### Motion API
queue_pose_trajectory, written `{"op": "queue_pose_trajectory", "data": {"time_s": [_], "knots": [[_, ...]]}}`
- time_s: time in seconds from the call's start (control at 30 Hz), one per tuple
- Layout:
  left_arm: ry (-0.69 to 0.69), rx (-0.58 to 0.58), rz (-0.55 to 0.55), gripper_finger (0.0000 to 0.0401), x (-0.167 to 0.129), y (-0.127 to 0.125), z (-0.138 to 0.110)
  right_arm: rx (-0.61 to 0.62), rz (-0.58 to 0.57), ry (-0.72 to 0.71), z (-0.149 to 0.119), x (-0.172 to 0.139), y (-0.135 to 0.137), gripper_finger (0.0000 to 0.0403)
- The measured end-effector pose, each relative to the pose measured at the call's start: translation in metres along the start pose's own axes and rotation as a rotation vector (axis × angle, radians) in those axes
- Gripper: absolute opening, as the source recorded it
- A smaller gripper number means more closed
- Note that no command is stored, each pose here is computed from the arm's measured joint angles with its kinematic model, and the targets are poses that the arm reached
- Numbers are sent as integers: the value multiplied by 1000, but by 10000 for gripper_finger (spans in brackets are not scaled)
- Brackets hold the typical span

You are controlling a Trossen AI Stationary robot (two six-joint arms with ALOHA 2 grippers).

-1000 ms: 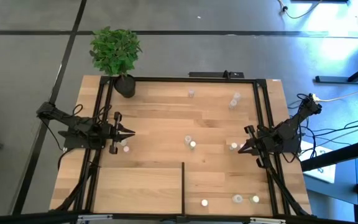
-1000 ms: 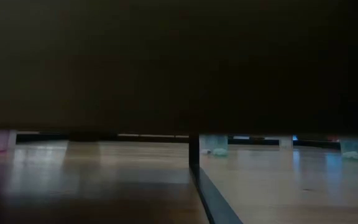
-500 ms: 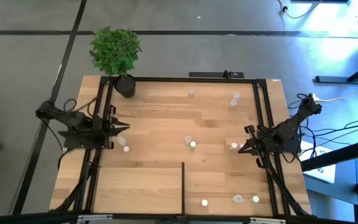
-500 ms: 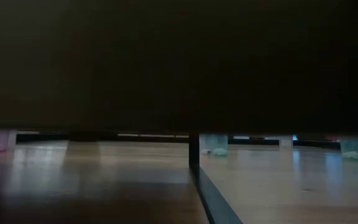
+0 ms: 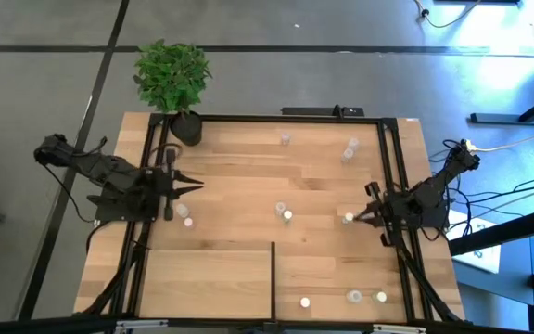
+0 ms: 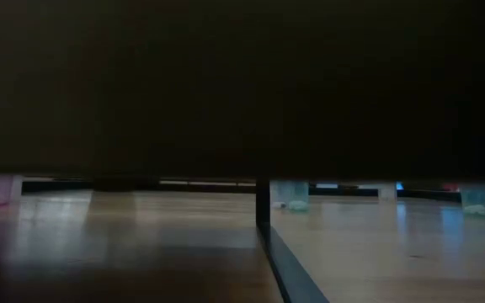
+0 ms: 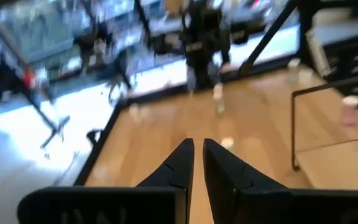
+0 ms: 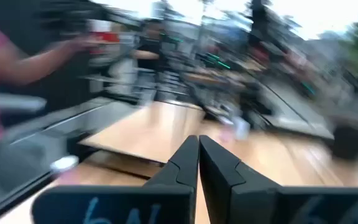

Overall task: Pick and place medicine bottles onto shelf by color
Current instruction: Put the top left pink pill bottle on the shelf

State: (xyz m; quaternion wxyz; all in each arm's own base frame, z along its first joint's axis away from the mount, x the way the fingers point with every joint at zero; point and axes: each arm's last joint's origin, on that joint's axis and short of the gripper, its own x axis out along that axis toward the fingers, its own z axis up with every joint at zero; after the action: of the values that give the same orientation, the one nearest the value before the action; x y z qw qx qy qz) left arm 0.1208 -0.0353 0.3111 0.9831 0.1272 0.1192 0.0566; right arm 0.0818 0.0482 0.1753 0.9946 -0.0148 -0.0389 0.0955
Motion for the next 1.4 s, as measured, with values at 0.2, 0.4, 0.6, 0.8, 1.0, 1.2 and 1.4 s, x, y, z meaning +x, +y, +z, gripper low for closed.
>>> {"op": "queue_pose_trajectory", "data": {"time_s": [0.2, 0.4, 0.6, 0.8, 1.0, 1.2, 1.4], "knots": [[185, -79, 62, 30, 20, 0, 28, 72, -124, -3, 18, -2, -6, 16], [259, -164, 107, 30, 41, -4, 32, 132, -154, 105, 36, 1, -7, 16], [286, -290, 98, 30, 50, -8, 30, 155, -159, 263, 58, 12, -6, 16], [292, -327, 41, 30, 50, -10, 30, 193, -134, 433, 76, 27, -3, 16], [305, -381, -25, 30, 49, -12, 30, 193, -87, 505, 82, 43, -1, 16], [305, -378, -35, 30, 49, -14, 30, 214, -114, 560, 76, 53, -5, 16], [307, -379, -32, 30, 49, -14, 30, 219, -146, 551, 75, 58, -8, 16]]}}
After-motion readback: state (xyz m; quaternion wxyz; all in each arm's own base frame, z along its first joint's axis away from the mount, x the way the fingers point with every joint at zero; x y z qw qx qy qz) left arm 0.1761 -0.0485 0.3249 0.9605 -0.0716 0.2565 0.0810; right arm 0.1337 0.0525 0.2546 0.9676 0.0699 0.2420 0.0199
